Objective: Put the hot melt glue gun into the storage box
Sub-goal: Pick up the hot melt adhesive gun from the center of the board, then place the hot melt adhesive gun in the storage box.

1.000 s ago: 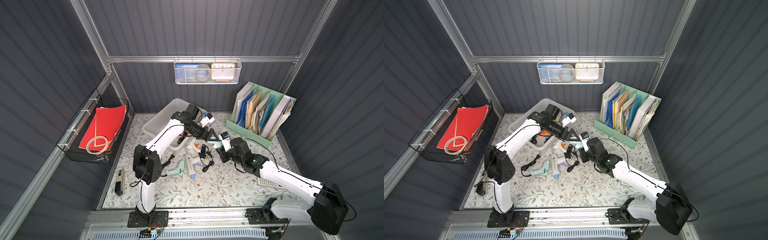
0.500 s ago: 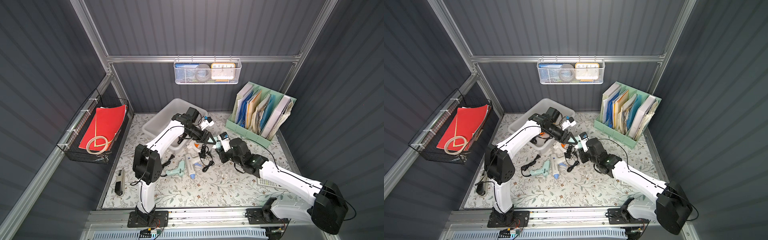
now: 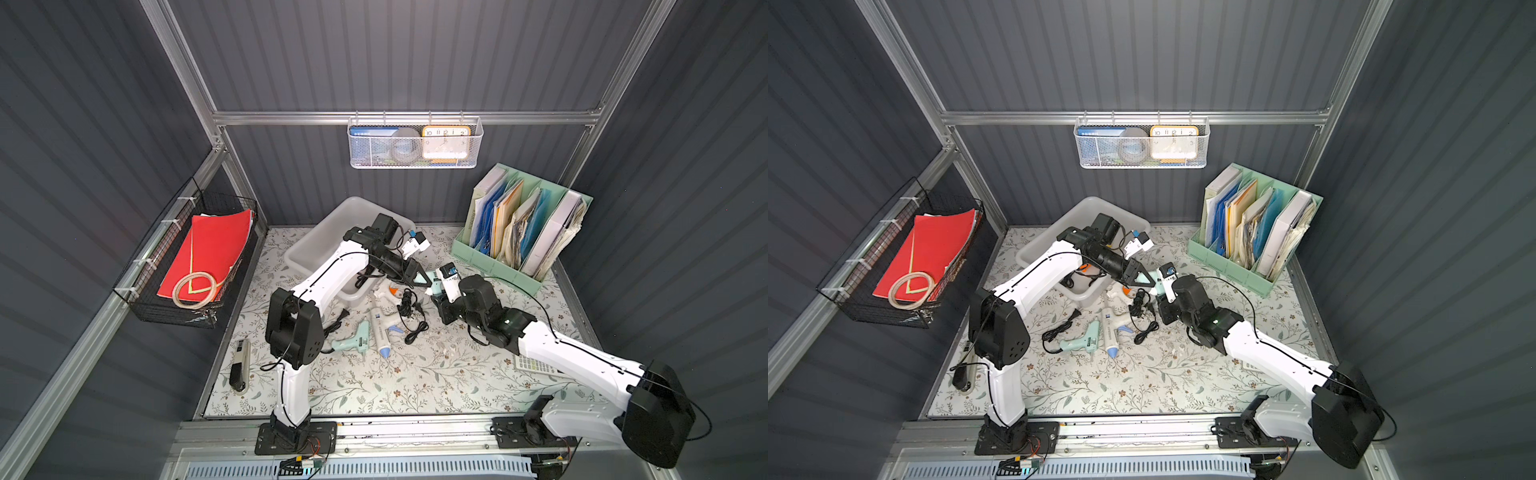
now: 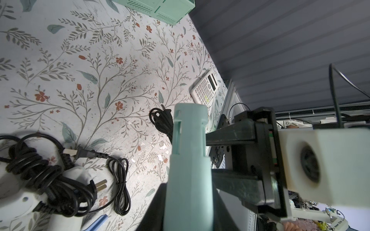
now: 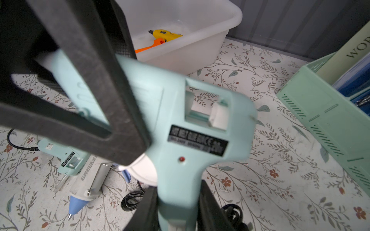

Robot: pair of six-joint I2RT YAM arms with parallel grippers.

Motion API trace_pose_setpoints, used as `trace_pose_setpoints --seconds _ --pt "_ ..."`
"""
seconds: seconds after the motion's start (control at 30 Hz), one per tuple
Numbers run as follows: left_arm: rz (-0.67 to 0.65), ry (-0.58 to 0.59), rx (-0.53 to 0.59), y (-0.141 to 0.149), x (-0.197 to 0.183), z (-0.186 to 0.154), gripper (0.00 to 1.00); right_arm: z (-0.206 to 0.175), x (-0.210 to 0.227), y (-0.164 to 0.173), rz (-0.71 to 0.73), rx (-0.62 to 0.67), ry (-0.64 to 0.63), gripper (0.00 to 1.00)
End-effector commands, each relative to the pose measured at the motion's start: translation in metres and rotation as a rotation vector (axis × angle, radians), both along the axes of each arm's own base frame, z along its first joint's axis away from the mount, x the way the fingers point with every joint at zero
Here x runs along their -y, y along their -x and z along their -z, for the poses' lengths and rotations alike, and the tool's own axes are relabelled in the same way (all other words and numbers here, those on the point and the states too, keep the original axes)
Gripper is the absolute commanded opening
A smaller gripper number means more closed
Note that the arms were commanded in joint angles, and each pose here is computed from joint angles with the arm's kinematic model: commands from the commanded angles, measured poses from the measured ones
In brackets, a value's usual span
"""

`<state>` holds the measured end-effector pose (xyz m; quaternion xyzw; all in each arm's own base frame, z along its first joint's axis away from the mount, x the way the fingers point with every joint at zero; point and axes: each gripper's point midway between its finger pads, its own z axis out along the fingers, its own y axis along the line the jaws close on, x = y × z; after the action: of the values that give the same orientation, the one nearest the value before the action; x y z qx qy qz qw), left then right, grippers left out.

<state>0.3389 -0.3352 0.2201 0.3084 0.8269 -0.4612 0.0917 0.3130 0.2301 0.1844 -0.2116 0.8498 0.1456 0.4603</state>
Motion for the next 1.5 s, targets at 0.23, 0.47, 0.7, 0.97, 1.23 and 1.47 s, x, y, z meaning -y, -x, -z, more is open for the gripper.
trace_pose_setpoints --seconds 0.23,0.47,0.7,0.97,1.23,1.47 --pt "-0.237 0.069 0.045 -0.034 -0.039 -0.039 0.0 -0.041 0.005 -0.005 0.043 0.117 -0.057 0.82" --pt "-0.533 0.065 0.162 -0.069 -0.106 -0.063 0.0 -0.062 0.021 -0.002 0.116 0.173 -0.105 0.99" --pt "-0.837 0.054 0.313 -0.091 -0.175 -0.097 0.0 -0.072 0.036 -0.002 0.193 0.193 -0.127 0.99" --pt "-1.177 -0.034 0.374 -0.11 -0.254 -0.101 0.0 -0.063 0.043 -0.008 0.269 0.173 -0.142 0.99" --pt "-1.282 0.038 0.249 -0.133 -0.285 -0.051 0.0 -0.048 0.035 -0.015 0.302 0.101 -0.175 0.99" --pt "-1.29 0.068 0.19 -0.155 -0.291 -0.026 0.0 -0.035 0.031 -0.018 0.319 0.046 -0.178 0.99"
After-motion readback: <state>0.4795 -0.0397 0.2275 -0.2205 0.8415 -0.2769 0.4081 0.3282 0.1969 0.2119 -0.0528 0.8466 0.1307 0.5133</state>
